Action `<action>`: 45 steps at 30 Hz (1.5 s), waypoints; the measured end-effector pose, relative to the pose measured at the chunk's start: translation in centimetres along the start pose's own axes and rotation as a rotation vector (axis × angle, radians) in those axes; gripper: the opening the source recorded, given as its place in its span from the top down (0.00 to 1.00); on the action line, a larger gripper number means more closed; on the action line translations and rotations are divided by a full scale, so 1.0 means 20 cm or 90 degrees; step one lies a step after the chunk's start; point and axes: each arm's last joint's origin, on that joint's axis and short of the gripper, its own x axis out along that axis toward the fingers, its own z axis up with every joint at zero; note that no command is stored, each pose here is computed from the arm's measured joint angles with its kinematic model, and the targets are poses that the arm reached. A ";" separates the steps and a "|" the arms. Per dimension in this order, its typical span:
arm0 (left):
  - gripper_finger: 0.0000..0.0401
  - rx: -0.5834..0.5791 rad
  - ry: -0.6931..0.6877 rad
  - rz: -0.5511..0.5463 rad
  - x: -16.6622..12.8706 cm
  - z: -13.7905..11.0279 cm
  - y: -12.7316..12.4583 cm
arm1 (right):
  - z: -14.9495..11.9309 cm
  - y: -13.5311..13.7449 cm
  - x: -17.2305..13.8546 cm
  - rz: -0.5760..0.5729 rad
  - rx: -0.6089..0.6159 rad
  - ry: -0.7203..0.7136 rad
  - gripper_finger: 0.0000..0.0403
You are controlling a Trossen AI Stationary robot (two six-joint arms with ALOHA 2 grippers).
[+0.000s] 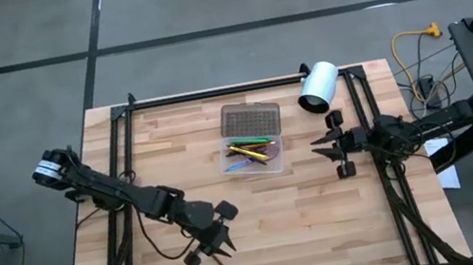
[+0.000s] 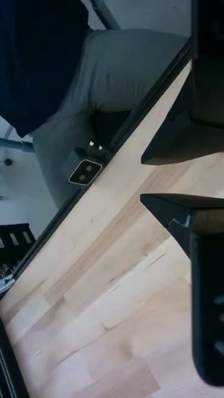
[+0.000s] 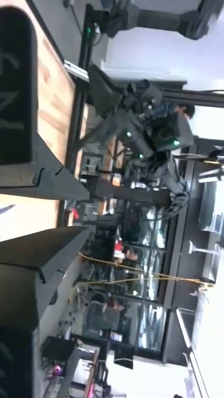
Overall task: Pick & place school supplies into a supply box
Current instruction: Put the brown pen into the supply box
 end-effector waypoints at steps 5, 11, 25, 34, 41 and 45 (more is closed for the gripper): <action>0.83 0.005 0.008 0.036 0.01 0.00 -0.01 | 0.00 0.00 0.00 -0.003 -0.007 0.008 0.82; 0.83 0.006 0.020 0.074 0.00 0.02 -0.02 | -0.04 0.00 0.00 0.004 -0.052 0.051 0.82; 0.83 -0.055 0.101 0.063 -0.03 0.05 -0.07 | -0.08 0.01 -0.01 0.015 -0.068 0.107 0.82; 0.83 -0.069 0.152 0.092 -0.02 0.01 -0.09 | -0.10 0.01 -0.01 0.017 -0.056 0.126 0.82; 0.83 -0.071 0.157 0.092 -0.01 0.00 -0.09 | -0.10 0.01 -0.01 0.017 -0.060 0.126 0.82; 0.83 -0.081 0.180 0.116 0.02 -0.02 -0.08 | -0.10 0.01 -0.01 0.017 -0.058 0.126 0.82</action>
